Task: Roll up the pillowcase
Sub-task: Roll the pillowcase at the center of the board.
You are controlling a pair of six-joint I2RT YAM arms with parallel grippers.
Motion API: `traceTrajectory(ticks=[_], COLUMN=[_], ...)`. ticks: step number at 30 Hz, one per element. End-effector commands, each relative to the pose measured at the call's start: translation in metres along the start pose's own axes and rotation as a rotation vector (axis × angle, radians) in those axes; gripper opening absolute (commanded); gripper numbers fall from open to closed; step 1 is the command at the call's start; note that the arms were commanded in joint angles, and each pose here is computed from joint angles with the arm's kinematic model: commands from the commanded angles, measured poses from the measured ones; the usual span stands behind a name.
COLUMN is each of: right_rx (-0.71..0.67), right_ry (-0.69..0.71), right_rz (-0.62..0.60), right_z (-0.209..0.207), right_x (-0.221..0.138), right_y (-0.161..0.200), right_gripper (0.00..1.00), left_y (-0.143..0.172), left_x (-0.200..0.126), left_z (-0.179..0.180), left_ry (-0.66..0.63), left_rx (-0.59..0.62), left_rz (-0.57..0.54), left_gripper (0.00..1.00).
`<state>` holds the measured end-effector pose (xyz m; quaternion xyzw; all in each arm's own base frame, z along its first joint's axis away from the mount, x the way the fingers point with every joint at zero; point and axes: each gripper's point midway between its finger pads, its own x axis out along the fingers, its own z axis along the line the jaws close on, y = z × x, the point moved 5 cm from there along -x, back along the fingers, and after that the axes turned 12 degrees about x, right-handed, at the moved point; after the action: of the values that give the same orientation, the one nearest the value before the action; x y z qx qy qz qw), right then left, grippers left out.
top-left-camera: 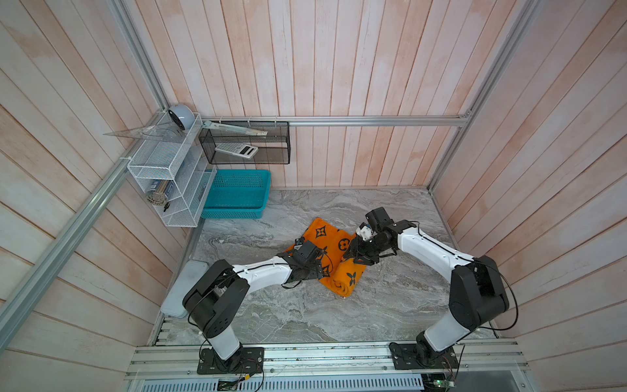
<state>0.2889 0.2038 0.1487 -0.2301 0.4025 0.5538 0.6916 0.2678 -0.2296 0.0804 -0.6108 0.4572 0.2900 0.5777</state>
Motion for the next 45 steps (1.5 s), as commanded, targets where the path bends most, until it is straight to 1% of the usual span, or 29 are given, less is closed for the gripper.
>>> traceTrajectory(ticks=[1,5,9,14,18,21,24,25,26,27,28,30,32,34,38,41,45], right_rx=[-0.019,-0.023,-0.009,0.002,0.005,0.000,-0.002,-0.004,-0.004,0.002,0.006,0.058,0.100,0.106,0.073,0.080,0.123], right_ry=[-0.090,-0.145,-0.189,-0.171,-0.167,-0.176,-0.198,-0.211,-0.230,-0.263,-0.312,-0.418,-0.472,-0.459,-0.347,-0.318,-0.287], right_rz=[-0.008,0.007,0.018,0.030,0.031,0.023,-0.004,-0.017,-0.035,-0.046,-0.047,-0.035,-0.045,-0.063,-0.079,-0.072,-0.058], right_z=[0.019,0.025,0.025,0.018,0.015,0.017,0.021,0.022,0.024,0.026,0.028,0.023,0.012,-0.003,-0.028,-0.039,-0.054], right_x=[0.019,0.050,0.068,0.075,0.075,0.068,0.050,0.043,0.034,0.026,0.020,0.009,-0.001,-0.009,-0.016,-0.012,0.002], right_y=[-0.016,-0.027,-0.032,-0.032,-0.030,-0.029,-0.029,-0.029,-0.030,-0.030,-0.031,-0.032,-0.031,-0.024,-0.004,0.003,0.005], right_gripper=[0.52,0.52,0.52,0.52,0.52,0.52,0.53,0.55,0.60,0.64,0.66,0.68,0.69,0.71,0.74,0.75,0.76], left_y=[-0.017,-0.032,-0.042,-0.040,-0.035,-0.028,-0.020,-0.018,-0.015,-0.013,-0.012,-0.008,-0.006,-0.003,-0.002,-0.001,0.001], left_x=[-0.026,-0.046,-0.051,-0.040,-0.018,0.000,0.012,0.015,0.018,0.022,0.024,0.030,0.034,0.038,0.041,0.042,0.045], left_z=[0.003,-0.004,-0.015,-0.032,-0.041,-0.039,-0.028,-0.025,-0.022,-0.021,-0.019,-0.019,-0.018,-0.017,-0.013,-0.009,-0.006], left_ry=[0.020,0.045,0.091,0.142,0.146,0.109,0.041,0.026,0.017,0.013,0.008,0.007,0.007,0.000,-0.006,-0.008,-0.008], left_rx=[-0.065,-0.053,-0.026,0.012,0.032,0.029,0.003,-0.007,-0.010,-0.012,-0.014,-0.014,-0.011,-0.010,-0.011,-0.020,-0.031], left_rz=[-0.125,-0.177,-0.192,-0.165,-0.128,-0.087,-0.070,-0.069,-0.063,-0.057,-0.051,-0.041,-0.029,-0.018,-0.016,-0.012,-0.002], left_gripper=[0.93,0.93,0.93,0.93,0.93,0.91,0.87,0.87,0.86,0.84,0.83,0.81,0.80,0.79,0.79,0.79,0.78])
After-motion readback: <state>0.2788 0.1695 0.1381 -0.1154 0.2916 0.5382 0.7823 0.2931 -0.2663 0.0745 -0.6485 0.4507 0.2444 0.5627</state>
